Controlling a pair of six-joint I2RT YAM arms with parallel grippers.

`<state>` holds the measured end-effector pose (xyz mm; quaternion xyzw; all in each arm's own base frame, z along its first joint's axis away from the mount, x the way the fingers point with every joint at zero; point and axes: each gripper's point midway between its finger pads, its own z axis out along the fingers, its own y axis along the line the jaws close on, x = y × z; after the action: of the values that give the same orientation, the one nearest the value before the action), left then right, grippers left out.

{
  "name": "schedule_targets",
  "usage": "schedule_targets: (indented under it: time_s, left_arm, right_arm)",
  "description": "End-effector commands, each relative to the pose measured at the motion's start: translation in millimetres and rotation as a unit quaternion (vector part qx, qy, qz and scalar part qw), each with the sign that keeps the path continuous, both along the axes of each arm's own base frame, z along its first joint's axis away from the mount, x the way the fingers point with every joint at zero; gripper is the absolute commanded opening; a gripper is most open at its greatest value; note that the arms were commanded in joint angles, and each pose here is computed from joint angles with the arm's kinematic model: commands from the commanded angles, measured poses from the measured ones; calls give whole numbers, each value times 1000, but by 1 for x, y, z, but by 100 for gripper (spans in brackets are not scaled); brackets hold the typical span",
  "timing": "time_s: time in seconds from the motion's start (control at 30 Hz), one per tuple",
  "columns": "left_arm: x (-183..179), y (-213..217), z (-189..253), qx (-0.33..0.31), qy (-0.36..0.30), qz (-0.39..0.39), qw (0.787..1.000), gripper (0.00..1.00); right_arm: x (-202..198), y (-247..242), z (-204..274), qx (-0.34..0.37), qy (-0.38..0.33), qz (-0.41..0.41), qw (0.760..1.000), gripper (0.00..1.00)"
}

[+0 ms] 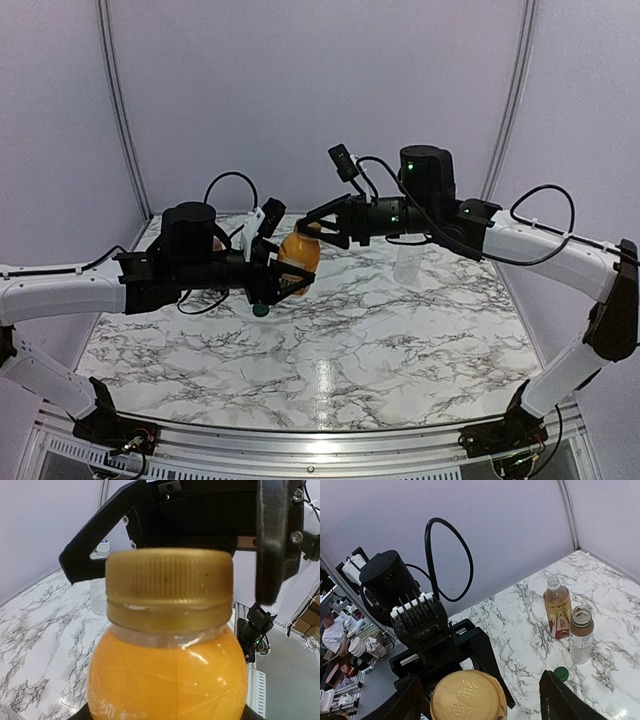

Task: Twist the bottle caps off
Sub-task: Pass from the right arm to the left, then unscrew the bottle cap from the plastic bottle.

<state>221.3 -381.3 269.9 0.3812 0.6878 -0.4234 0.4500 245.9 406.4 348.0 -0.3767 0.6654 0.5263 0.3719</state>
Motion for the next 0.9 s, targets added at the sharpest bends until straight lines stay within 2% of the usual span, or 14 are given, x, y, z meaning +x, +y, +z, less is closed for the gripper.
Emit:
schedule_targets:
  time_s: [0.0,0.17,0.4,0.53,0.77,0.87]
  left_arm:
    - [-6,0,22,-38,-10,-10,999,28]
    - [-6,0,21,-39,-8,-10,999,28]
    - [-6,0,20,-39,-7,-8,999,28]
    - [-4,1,23,-43,-7,-3,999,27]
    - [-2,1,25,-44,-10,2,999,26]
    - [-1,1,25,-44,-9,3,999,26]
  right_arm:
    - [-3,2,20,22,-16,1,1000,69]
    - [-5,5,22,31,-18,8,999,56]
    - [-8,7,21,37,-16,19,999,29]
    - [-10,7,18,39,-12,24,999,28]
    - [-10,11,13,38,-3,27,999,41]
    - [-10,12,11,36,0,28,999,42]
